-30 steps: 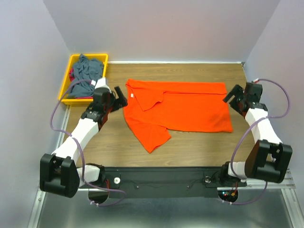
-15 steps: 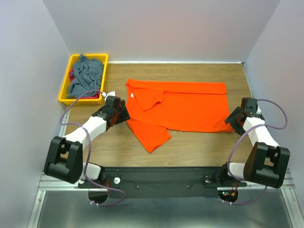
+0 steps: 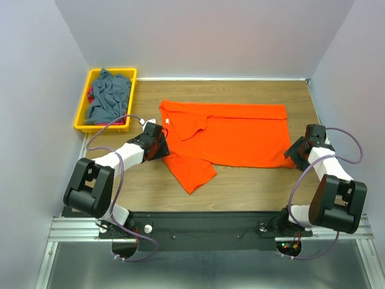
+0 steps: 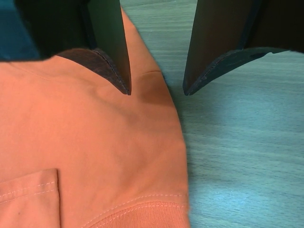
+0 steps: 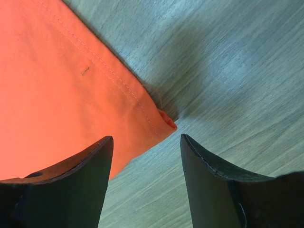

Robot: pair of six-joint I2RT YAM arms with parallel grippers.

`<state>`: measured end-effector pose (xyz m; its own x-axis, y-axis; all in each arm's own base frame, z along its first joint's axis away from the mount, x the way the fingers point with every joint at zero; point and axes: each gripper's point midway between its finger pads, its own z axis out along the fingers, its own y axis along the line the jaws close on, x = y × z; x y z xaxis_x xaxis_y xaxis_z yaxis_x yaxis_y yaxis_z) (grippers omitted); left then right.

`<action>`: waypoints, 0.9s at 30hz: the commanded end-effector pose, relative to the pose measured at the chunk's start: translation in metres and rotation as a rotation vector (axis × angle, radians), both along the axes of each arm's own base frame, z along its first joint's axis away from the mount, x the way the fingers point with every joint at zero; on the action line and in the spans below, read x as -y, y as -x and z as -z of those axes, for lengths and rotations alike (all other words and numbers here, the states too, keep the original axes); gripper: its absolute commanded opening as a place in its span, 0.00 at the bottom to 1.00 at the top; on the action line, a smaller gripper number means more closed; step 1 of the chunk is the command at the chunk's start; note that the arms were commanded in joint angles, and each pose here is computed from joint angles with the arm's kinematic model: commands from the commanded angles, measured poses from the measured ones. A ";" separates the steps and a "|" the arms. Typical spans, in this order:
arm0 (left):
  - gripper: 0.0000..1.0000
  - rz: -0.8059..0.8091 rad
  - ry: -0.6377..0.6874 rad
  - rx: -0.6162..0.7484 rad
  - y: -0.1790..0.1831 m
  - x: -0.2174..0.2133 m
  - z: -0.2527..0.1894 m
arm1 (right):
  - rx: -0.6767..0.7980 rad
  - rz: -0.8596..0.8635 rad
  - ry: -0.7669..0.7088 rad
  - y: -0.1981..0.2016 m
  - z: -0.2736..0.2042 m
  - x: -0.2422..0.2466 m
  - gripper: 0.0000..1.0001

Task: Fold and stack the t-shirts
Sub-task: Fold the tshirt

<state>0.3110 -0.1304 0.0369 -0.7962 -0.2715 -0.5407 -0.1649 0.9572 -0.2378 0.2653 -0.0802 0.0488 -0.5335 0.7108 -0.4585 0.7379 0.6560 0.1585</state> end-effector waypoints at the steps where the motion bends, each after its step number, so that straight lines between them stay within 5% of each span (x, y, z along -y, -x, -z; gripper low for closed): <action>1: 0.58 -0.007 -0.015 0.038 -0.011 0.002 -0.018 | 0.026 0.017 -0.006 -0.006 0.001 0.002 0.64; 21: 0.41 0.128 -0.088 -0.126 0.007 0.005 0.011 | -0.048 0.035 -0.021 0.001 0.028 0.005 0.63; 27: 0.32 0.152 -0.089 -0.146 0.012 0.006 0.017 | -0.060 0.047 -0.022 0.005 0.036 0.005 0.46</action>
<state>0.3047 -0.1344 0.0223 -0.8792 -0.1305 -0.4582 -0.0717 0.9871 -0.1434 0.2586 -0.0813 0.0206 -0.5533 0.7320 -0.3975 0.7600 0.6389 0.1188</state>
